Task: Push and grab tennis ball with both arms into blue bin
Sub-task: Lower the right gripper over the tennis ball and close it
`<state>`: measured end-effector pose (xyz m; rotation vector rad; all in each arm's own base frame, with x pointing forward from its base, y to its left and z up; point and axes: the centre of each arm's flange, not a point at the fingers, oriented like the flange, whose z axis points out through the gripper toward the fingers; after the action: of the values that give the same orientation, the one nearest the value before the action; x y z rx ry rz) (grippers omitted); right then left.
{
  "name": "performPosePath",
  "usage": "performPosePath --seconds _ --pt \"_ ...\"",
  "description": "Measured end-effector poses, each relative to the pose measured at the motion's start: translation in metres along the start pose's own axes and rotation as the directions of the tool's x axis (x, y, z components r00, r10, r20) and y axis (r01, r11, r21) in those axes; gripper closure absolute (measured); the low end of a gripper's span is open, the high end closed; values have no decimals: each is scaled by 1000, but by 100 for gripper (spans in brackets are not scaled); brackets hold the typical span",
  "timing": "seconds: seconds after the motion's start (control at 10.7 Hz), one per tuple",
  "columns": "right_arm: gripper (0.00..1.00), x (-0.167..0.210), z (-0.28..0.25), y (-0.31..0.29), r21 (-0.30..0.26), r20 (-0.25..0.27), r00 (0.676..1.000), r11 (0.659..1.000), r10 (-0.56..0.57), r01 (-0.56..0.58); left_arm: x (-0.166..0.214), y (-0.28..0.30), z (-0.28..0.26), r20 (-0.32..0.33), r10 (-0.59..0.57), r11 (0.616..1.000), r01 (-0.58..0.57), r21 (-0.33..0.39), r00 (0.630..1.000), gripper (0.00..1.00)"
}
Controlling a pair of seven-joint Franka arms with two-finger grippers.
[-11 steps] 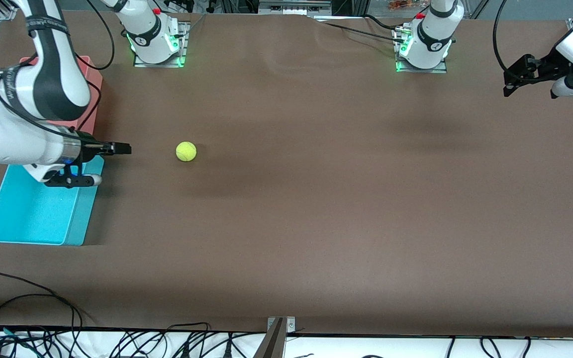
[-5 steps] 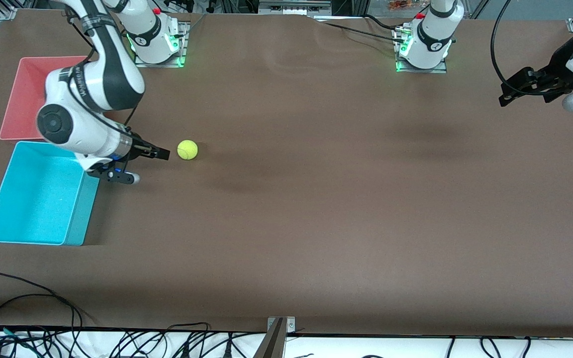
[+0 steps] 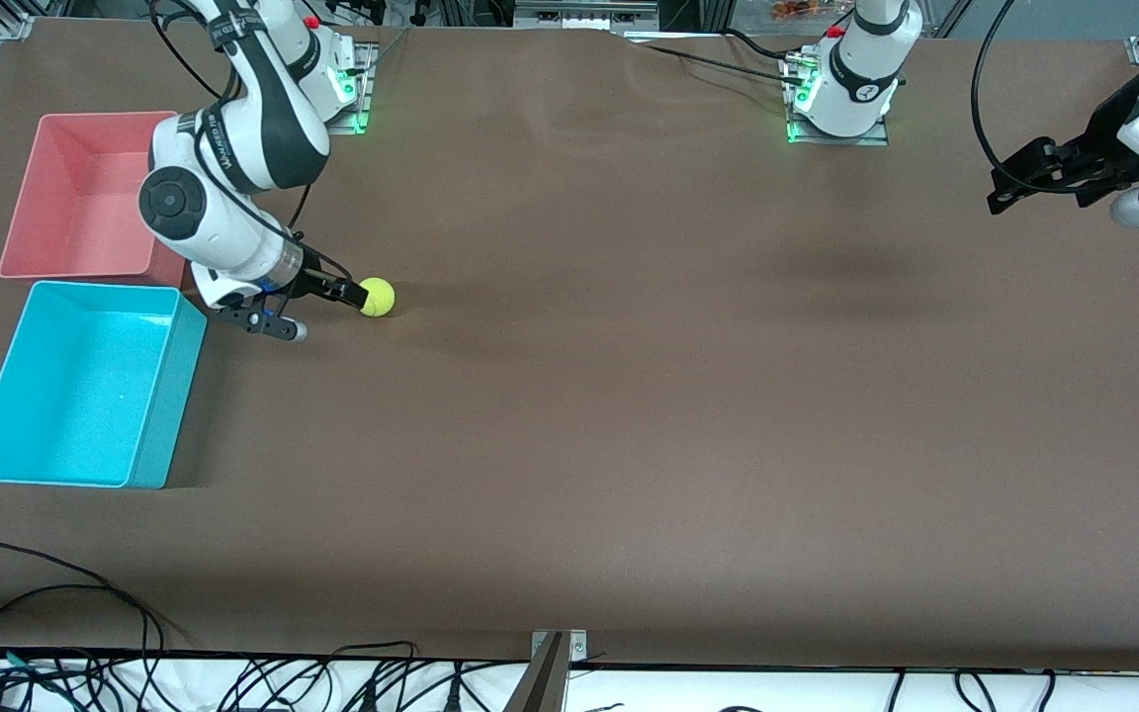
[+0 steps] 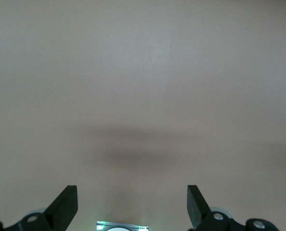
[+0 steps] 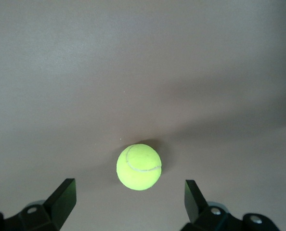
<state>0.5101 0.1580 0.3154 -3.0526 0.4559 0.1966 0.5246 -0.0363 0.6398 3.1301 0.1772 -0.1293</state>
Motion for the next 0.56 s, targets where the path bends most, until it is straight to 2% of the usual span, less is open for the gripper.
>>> performPosePath --seconds 0.28,0.56 --pt "0 -26 25 -7 5 -21 1000 1000 15 -15 1 0 1 3 0 1000 0 0 1000 0" --pt "0 -33 34 -7 14 -39 999 1000 6 -6 2 1 3 6 1 1000 -1 1 1000 0"
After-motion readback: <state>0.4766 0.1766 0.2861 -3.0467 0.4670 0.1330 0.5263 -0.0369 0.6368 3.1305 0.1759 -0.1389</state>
